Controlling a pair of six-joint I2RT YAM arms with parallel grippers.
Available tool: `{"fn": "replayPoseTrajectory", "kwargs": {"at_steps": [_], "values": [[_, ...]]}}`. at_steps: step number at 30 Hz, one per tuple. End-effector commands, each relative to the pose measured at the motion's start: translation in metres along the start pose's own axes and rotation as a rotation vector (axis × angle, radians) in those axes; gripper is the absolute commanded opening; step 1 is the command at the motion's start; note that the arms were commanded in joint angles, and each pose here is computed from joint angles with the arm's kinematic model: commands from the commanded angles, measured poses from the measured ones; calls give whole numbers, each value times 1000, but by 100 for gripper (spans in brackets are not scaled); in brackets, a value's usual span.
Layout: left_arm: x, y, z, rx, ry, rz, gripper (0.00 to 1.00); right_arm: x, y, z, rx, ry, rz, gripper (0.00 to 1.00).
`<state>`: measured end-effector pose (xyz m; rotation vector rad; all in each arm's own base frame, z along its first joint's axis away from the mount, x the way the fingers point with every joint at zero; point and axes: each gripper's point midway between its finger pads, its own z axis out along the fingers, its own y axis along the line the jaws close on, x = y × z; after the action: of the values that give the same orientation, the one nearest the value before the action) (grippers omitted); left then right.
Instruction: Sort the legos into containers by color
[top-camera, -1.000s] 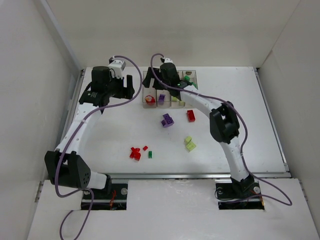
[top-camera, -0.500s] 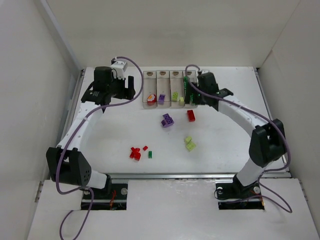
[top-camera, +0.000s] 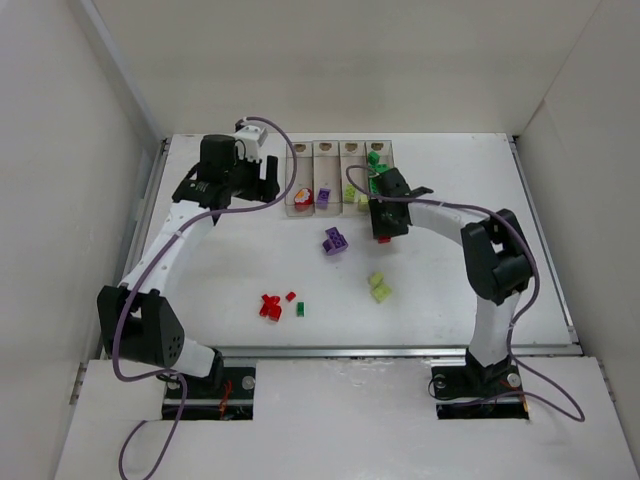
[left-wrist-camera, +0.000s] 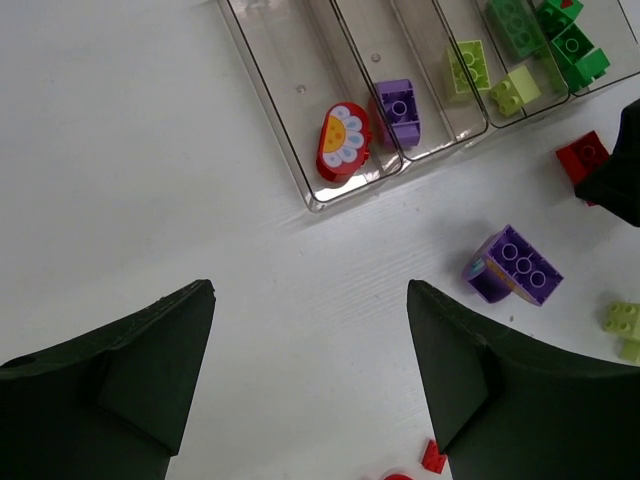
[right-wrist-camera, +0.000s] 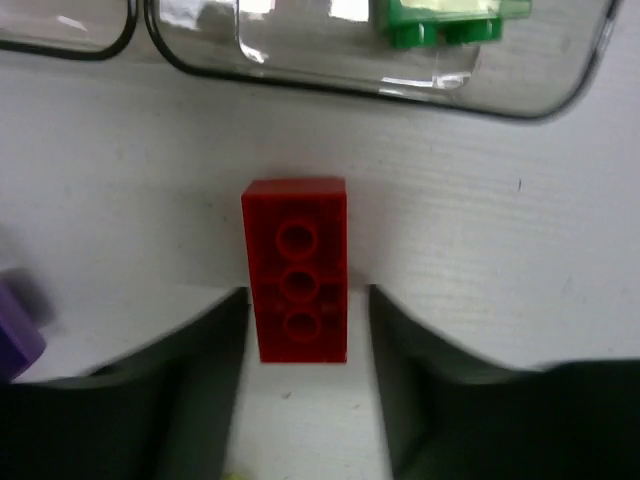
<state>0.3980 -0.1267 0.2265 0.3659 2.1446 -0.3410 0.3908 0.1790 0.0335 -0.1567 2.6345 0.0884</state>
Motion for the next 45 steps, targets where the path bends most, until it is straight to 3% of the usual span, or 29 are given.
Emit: {"fn": "replayPoseTrajectory", "kwargs": {"at_steps": [1, 4, 5, 8, 11, 12, 15, 18, 21, 22, 23, 26, 27, 28, 32, 33, 35, 36, 40, 43, 45], "values": [[-26, 1, -8, -11, -77, 22, 75, -22, 1, 11, 20, -39, -39, 44], [-30, 2, -10, -20, -86, 24, 75, -22, -1, 11, 30, -42, -39, 5], [-30, 2, -10, -20, -86, 24, 75, -27, 5, 2, 18, -65, -45, 0], [-30, 4, -10, -30, -86, 23, 75, -30, 27, -28, -38, -128, -94, 0], [-30, 10, -10, -62, -86, 22, 75, -61, 70, -96, -156, -323, -172, 0], [-23, 13, -6, -75, -66, 18, 75, -83, 82, -126, -215, -425, -144, 0], [-23, 29, 0, -169, -70, -26, 75, -130, 116, -168, -384, -573, -2, 0], [-20, 48, 0, -277, -67, -58, 75, -170, 142, -147, -427, -590, 130, 0], [-23, 60, -3, -347, -72, -60, 75, -205, 173, -112, -458, -566, 157, 0], [-23, 62, -4, -363, -72, -60, 75, -229, 183, -125, -487, -614, 174, 0], [-23, 64, -8, -377, -72, -61, 75, -225, 191, -93, -484, -566, 183, 0], [-18, 68, -8, -396, -60, -51, 75, -245, 211, -90, -547, -589, 180, 0], [-13, 68, -6, -396, -49, -51, 75, -242, 214, -66, -536, -567, 178, 0], [-9, 68, -5, -396, -40, -51, 75, -241, 220, -61, -559, -554, 177, 2], [-5, 67, -3, -387, -30, -51, 75, -247, 236, -53, -630, -571, 157, 42], [-5, 67, -3, -387, -30, -51, 75, -247, 237, -49, -630, -570, 157, 59], [-5, 67, -3, -387, -30, -51, 75, -243, 239, -44, -633, -558, 153, 78], [-5, 67, -3, -387, -30, -51, 75, -243, 239, -44, -633, -558, 153, 99], [-7, 67, -2, -387, -30, -51, 75, -253, 229, -83, -651, -596, 147, 100], [-9, 65, -2, -378, -30, -51, 75, -243, 217, -99, -613, -616, 48, 100], [-4, 64, 1, -368, -12, -51, 75, -237, 202, -136, -585, -644, -37, 100]]}}
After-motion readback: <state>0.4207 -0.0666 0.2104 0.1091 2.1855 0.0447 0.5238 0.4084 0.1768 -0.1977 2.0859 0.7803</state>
